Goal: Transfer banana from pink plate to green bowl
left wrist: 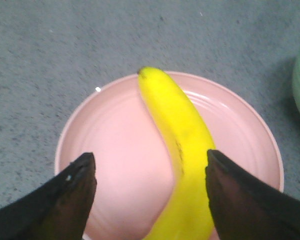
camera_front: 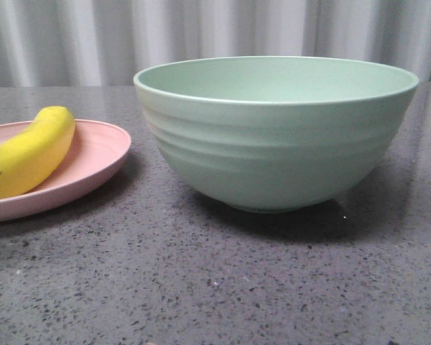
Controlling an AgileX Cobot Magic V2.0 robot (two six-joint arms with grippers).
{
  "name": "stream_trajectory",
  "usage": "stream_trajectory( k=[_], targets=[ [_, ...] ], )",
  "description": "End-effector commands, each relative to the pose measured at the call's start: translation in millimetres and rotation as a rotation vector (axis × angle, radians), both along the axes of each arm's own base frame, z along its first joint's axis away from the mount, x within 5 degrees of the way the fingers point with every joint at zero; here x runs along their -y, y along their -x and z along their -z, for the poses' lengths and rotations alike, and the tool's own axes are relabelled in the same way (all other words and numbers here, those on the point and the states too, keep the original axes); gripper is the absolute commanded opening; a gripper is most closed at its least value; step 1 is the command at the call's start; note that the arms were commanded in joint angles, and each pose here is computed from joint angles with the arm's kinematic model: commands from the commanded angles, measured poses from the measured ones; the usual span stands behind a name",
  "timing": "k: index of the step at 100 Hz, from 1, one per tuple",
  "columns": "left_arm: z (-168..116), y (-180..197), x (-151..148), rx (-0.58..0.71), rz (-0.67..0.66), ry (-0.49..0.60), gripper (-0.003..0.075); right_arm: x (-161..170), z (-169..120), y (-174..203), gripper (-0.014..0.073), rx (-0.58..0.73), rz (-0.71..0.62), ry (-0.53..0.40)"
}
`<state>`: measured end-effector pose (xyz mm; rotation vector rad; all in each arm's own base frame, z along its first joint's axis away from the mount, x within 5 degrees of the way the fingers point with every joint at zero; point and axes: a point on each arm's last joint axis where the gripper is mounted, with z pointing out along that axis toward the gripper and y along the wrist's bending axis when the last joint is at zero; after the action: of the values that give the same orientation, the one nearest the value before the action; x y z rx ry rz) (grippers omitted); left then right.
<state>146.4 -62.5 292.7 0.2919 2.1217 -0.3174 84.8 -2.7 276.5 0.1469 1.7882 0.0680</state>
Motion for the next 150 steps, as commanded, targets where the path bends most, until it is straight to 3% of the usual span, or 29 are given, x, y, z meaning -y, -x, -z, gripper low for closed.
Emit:
stream_trajectory(
  k=[1, 36, 81, 114, 139, 150],
  targets=[
    [-10, -12, 13, 0.000, 0.039, 0.008, 0.0422, 2, -18, -3, -0.0071, 0.097, 0.015, 0.012],
    [13, -48, 47, -0.155, 0.103, -0.059, 0.0421, 1, -17, -3, -0.0071, 0.083, 0.013, 0.011],
    [32, -59, 53, -0.228, 0.103, -0.091, 0.0414, 1, -14, -2, -0.0071, 0.059, 0.010, 0.009],
    [30, -60, 53, -0.211, 0.102, -0.083, 0.0160, 1, -14, -2, -0.0071, 0.054, 0.009, 0.009],
    [5, -57, 59, -0.149, 0.135, -0.062, 0.0145, 0, -24, 0, -0.0071, 0.005, -0.007, 0.015],
    [-15, -49, 71, -0.086, 0.197, -0.032, 0.0145, -2, -40, -2, -0.0071, -0.042, -0.047, 0.108]
  ],
)
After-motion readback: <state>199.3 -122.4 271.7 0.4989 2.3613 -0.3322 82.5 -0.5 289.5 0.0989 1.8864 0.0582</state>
